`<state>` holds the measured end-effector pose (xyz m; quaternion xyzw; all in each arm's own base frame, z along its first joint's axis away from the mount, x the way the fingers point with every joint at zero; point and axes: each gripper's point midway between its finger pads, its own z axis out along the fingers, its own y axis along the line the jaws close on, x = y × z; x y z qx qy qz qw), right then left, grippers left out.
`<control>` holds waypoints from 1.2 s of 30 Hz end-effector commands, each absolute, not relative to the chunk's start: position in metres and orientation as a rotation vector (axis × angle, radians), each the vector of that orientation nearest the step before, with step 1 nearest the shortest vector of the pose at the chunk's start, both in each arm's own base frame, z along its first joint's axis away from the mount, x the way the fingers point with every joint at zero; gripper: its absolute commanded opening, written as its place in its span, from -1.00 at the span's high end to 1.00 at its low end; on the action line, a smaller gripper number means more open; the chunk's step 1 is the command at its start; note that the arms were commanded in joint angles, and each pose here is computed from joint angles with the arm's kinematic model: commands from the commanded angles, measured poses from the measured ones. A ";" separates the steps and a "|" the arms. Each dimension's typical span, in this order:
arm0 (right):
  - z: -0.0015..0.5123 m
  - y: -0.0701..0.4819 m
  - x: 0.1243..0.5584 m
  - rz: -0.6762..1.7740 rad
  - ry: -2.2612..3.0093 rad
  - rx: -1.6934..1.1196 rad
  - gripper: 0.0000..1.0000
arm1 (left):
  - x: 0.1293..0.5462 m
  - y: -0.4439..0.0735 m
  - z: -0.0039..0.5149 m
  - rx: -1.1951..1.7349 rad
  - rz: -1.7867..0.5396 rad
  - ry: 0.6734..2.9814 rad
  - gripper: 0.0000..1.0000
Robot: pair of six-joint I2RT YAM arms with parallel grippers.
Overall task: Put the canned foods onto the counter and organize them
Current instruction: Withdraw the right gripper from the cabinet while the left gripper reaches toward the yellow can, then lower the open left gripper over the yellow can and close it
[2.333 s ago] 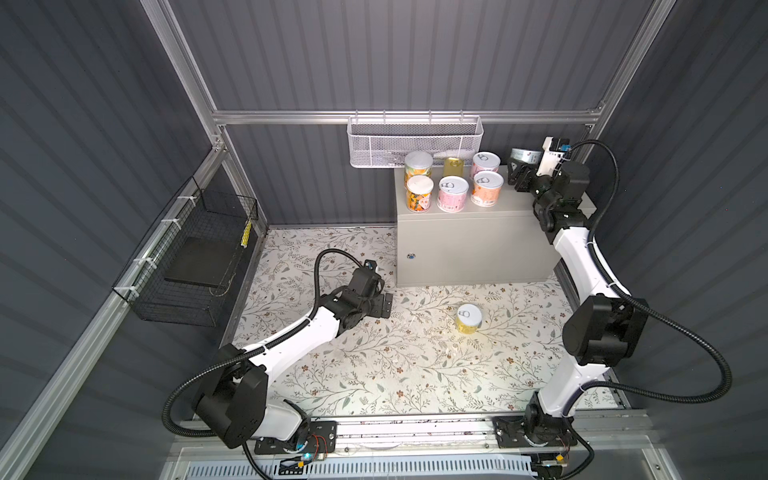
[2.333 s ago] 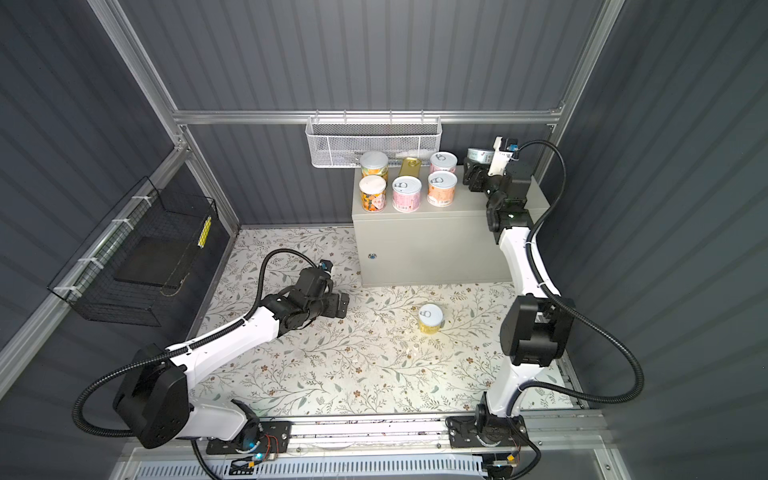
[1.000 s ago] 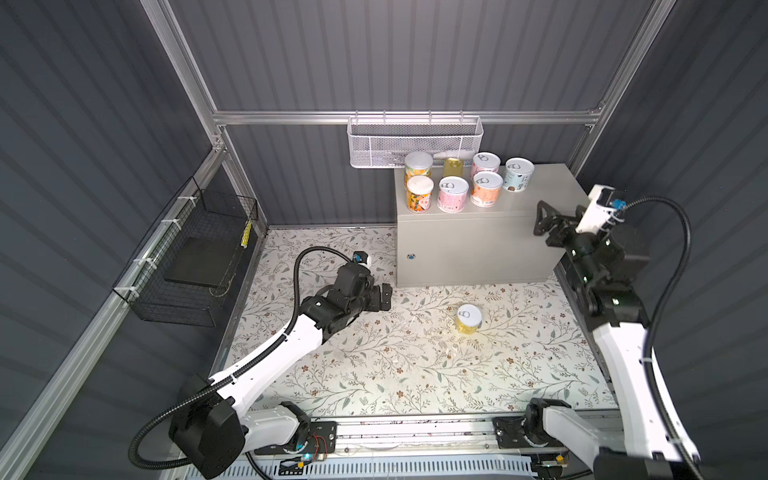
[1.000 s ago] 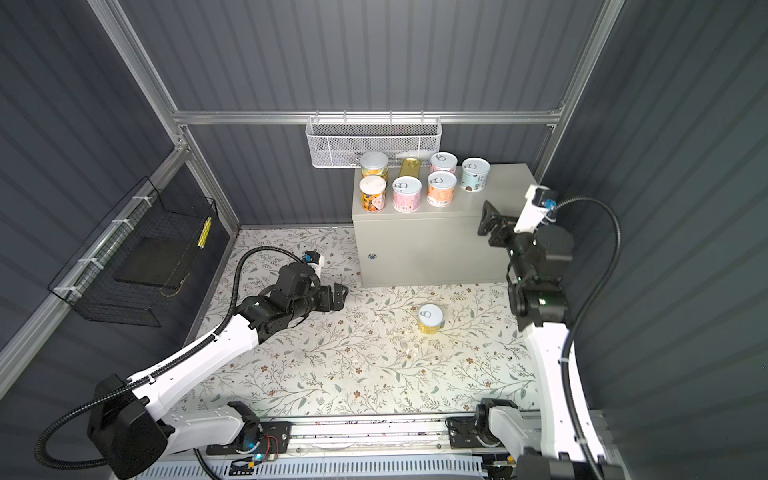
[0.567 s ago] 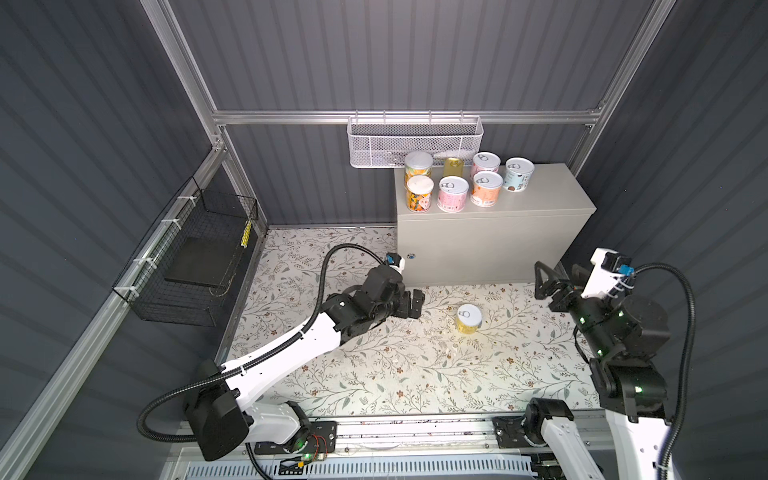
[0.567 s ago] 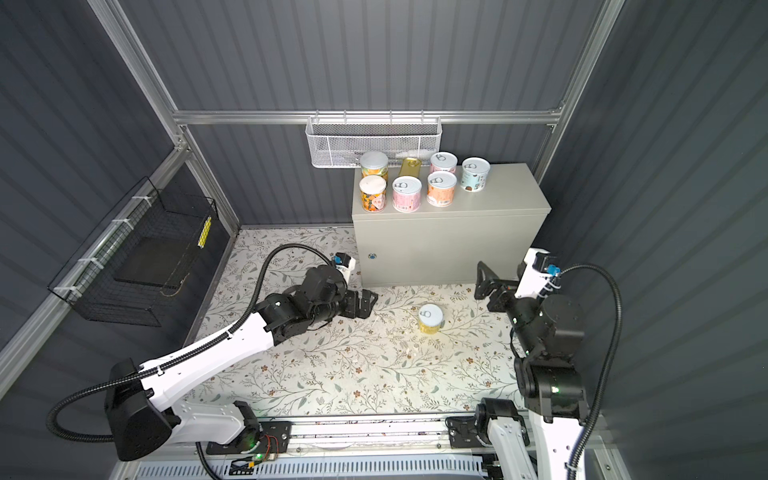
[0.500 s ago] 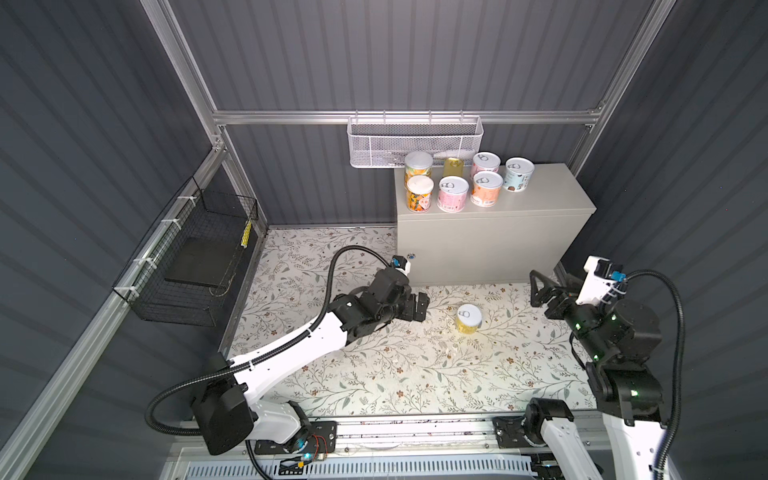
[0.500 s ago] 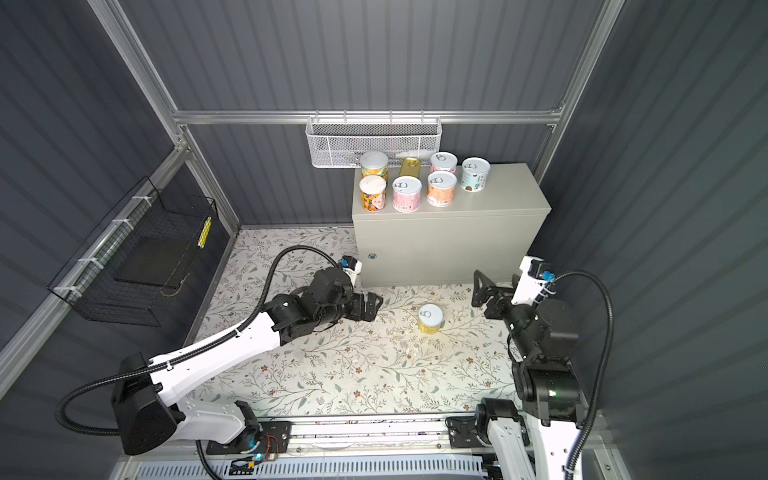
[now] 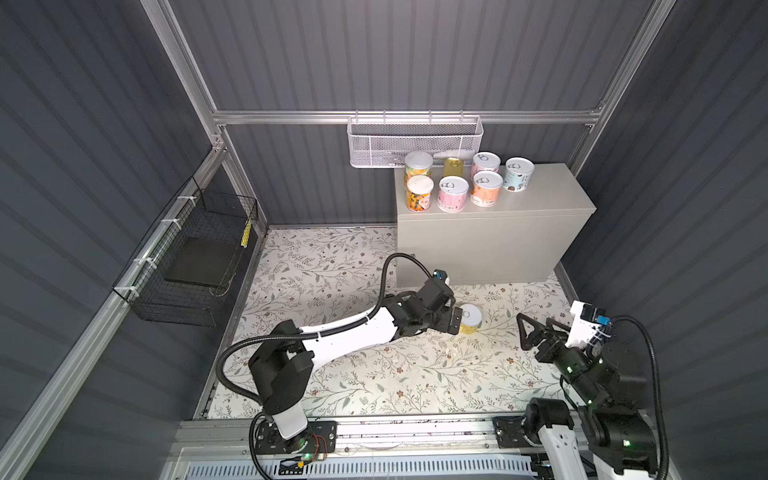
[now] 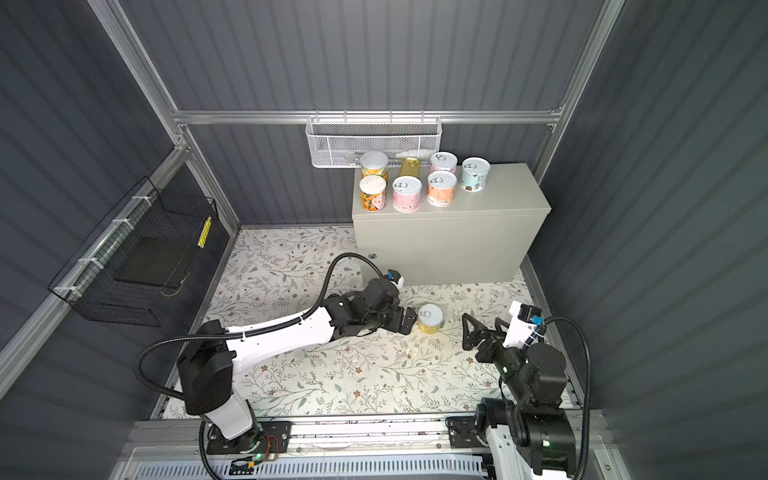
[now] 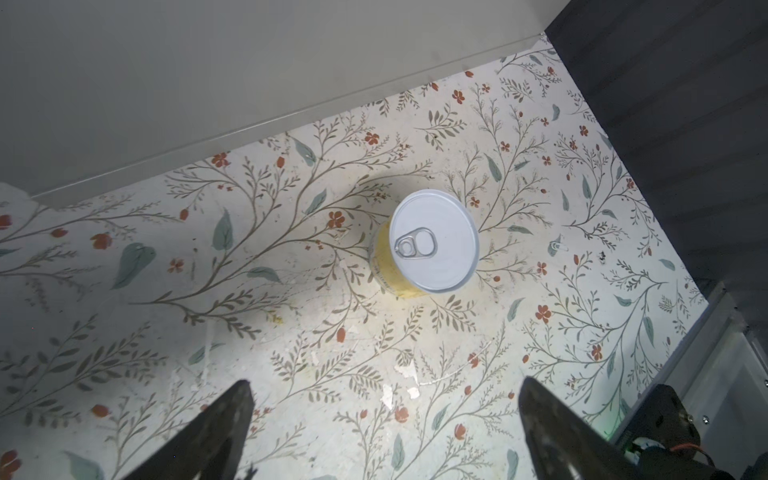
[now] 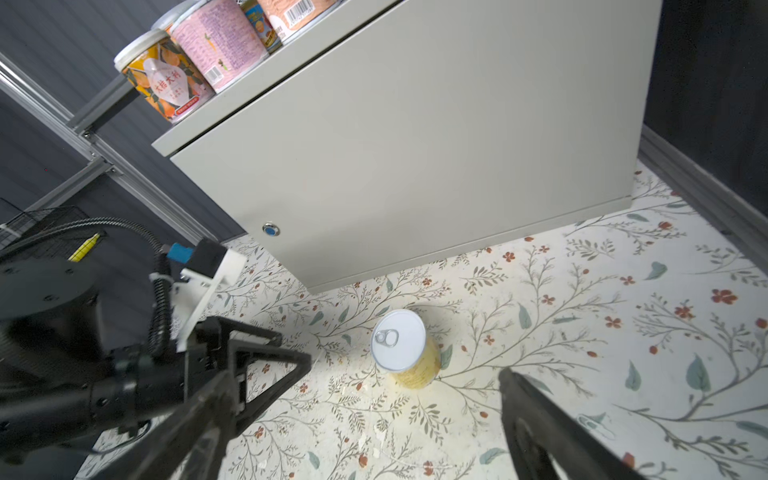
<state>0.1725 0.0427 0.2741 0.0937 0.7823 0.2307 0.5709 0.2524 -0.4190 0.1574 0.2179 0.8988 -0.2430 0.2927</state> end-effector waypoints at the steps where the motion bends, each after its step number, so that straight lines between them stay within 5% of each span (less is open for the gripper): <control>1: 0.268 0.057 0.163 0.660 1.858 0.217 -0.98 | 0.255 -0.445 0.168 0.581 -0.698 2.365 -0.99; 13: 0.255 0.056 0.161 0.668 1.906 0.266 -0.98 | 0.258 -0.502 0.129 0.687 -0.666 2.420 -0.99; 36: 0.251 0.046 0.162 0.621 1.894 0.328 -0.98 | 0.287 -0.506 0.089 0.697 -0.468 2.447 -0.99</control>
